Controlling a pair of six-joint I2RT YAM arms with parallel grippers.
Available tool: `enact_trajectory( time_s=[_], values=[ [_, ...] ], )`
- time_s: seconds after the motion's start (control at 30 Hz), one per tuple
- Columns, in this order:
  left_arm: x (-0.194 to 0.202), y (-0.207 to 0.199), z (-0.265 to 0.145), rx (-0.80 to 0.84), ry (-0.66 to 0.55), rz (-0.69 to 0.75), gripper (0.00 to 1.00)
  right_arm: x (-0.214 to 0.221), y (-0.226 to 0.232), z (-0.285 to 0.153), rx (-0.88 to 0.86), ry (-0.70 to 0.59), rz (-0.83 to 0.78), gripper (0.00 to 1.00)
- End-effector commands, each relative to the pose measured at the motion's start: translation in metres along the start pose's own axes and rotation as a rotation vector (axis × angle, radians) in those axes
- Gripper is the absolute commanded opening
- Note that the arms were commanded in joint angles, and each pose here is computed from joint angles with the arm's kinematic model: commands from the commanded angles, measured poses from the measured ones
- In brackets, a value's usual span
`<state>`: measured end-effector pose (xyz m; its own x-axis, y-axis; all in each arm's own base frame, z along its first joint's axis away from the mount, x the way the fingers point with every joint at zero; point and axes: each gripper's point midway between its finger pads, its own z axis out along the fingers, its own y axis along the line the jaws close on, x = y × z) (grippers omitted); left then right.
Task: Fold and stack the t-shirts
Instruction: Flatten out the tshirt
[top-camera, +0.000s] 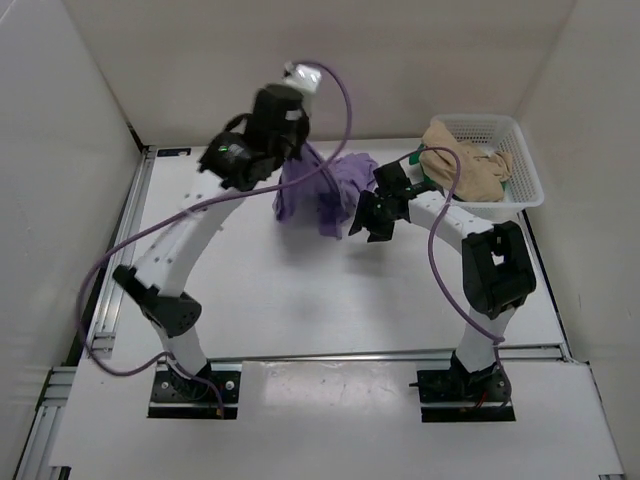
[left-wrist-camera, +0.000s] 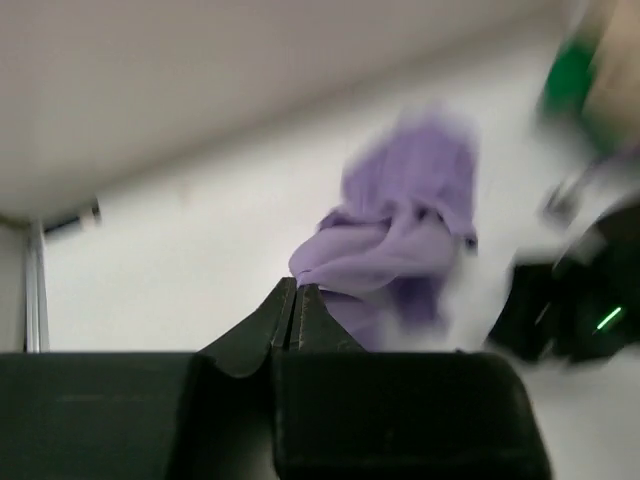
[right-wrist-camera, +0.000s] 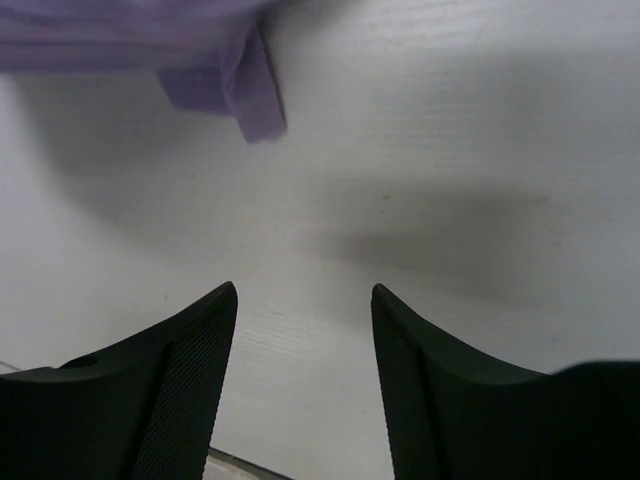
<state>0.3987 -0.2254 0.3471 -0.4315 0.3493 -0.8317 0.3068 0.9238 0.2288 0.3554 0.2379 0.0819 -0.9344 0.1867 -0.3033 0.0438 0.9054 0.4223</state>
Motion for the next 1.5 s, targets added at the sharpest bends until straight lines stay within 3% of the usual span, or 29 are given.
enact_trajectory(
  time_s=[0.0, 0.1, 0.33, 0.57, 0.87, 1.07, 1.23, 1.47],
  values=[
    [-0.111, 0.076, -0.135, -0.147, -0.432, -0.233, 0.10, -0.002, 0.026, -0.023, -0.125, -0.033, 0.017, 0.62],
    [-0.139, 0.090, -0.167, -0.185, -0.553, -0.320, 0.10, 0.002, 0.027, -0.027, -0.137, -0.032, 0.026, 0.65],
    [-0.087, 0.087, -0.131, -0.243, -0.398, -0.238, 0.10, 0.010, 0.028, -0.017, -0.137, 0.018, 0.026, 0.73],
    [-0.050, 0.098, -0.110, -0.288, -0.302, -0.199, 0.10, 0.029, 0.047, -0.019, -0.145, 0.078, -0.069, 0.74],
    [-0.003, 0.128, -0.101, -0.377, -0.202, -0.184, 0.10, 0.128, 0.099, -0.028, -0.272, 0.240, -0.339, 0.74],
    [0.034, 0.145, -0.099, -0.421, -0.130, -0.176, 0.10, 0.158, 0.089, 0.010, -0.148, 0.261, -0.533, 0.85],
    [0.050, 0.157, -0.102, -0.449, -0.106, -0.186, 0.10, 0.153, 0.075, 0.032, -0.071, 0.236, -0.611, 0.92],
    [0.059, 0.163, -0.101, -0.454, -0.085, -0.189, 0.10, 0.168, 0.095, 0.055, -0.121, 0.318, -0.544, 0.93]
  ],
)
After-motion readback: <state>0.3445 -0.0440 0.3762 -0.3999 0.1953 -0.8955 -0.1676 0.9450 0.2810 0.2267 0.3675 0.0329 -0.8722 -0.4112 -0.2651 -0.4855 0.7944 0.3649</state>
